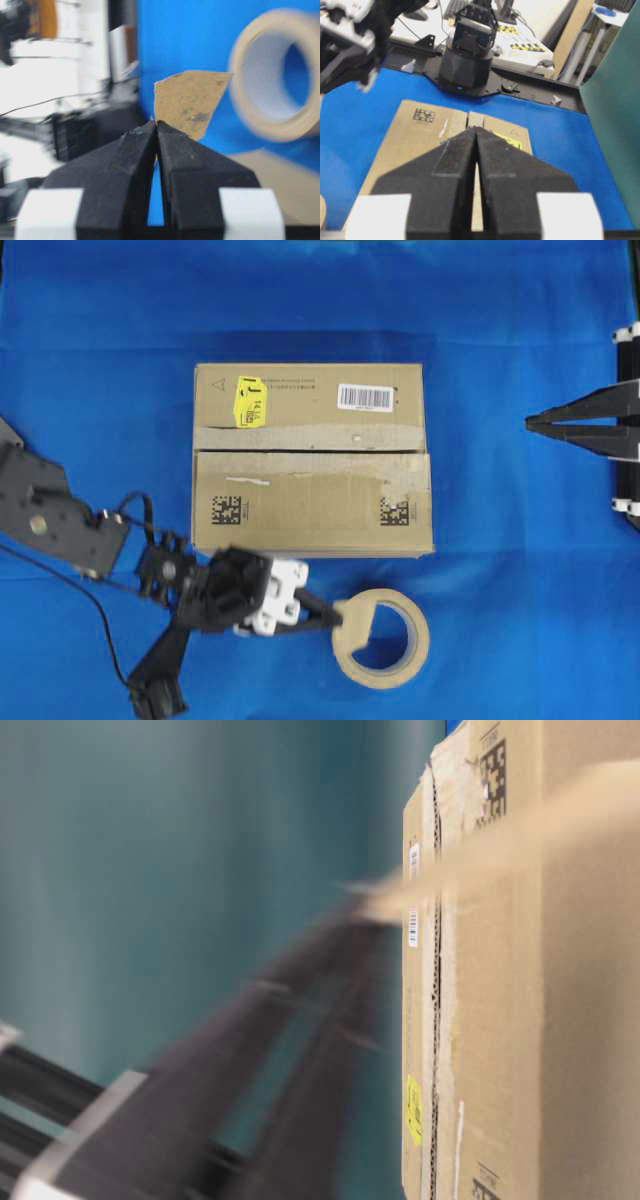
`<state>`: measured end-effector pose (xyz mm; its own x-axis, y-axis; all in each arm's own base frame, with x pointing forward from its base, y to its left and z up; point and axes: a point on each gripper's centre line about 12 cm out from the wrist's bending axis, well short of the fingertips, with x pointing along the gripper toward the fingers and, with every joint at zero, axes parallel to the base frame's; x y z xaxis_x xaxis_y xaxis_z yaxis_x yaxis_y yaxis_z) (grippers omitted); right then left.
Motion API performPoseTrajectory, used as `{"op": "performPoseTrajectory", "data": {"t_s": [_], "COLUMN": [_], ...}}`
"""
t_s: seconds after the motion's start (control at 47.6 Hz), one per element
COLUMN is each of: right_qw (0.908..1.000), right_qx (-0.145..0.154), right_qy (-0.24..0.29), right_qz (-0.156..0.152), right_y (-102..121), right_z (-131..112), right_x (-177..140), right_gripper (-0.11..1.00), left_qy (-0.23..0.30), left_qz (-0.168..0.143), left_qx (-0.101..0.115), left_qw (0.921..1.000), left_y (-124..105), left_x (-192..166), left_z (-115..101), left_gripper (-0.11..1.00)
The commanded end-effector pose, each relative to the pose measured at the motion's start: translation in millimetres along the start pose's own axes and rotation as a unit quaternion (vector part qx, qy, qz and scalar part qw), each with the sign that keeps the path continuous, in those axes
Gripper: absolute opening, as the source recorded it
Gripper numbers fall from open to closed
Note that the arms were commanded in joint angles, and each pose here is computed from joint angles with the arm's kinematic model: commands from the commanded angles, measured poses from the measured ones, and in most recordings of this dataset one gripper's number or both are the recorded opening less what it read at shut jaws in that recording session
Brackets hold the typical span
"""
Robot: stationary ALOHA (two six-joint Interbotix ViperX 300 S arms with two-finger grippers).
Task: Apply tape along the seams of the closed cardboard box to seal it securely.
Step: 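Pull the tape tab up onto the box's center seam with the left gripper, then bring the right gripper over the seam to press the tape end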
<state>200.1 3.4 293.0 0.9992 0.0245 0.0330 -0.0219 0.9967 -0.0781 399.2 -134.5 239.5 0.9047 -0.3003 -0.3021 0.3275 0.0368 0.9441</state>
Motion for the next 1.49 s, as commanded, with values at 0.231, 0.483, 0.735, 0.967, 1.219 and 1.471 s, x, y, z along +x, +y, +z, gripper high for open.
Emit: {"op": "performPoseTrajectory", "data": {"t_s": [0.231, 0.483, 0.735, 0.967, 1.219, 1.471], "right_qw": [1.0000, 1.0000, 0.9998, 0.9996, 0.9996, 0.9995], "right_qx": [0.001, 0.002, 0.000, -0.001, -0.001, 0.001], "right_qy": [-0.002, 0.007, 0.017, 0.027, 0.029, 0.031], "right_qz": [0.003, 0.004, 0.006, 0.007, 0.007, 0.009], "right_y": [1, 1, 2, 2, 2, 3], "right_z": [1, -5, -11, -16, -18, -22], "right_x": [9, 15, 21, 24, 26, 32], "right_gripper": [0.00, 0.00, 0.00, 0.00, 0.00, 0.00], "left_qy": [0.073, 0.119, 0.142, 0.149, 0.155, 0.160], "left_qz": [0.061, 0.058, 0.049, 0.023, 0.003, -0.022], "left_qx": [0.017, 0.002, -0.013, -0.029, -0.037, -0.042], "left_qw": [0.9953, 0.9912, 0.9886, 0.9882, 0.9872, 0.9860], "left_y": [44, 40, 28, 4, -13, -22], "left_x": [-26, -40, -60, -65, -66, -72], "left_z": [-61, -98, -113, -117, -122, -123], "left_gripper": [0.00, 0.00, 0.00, 0.00, 0.00, 0.00]}}
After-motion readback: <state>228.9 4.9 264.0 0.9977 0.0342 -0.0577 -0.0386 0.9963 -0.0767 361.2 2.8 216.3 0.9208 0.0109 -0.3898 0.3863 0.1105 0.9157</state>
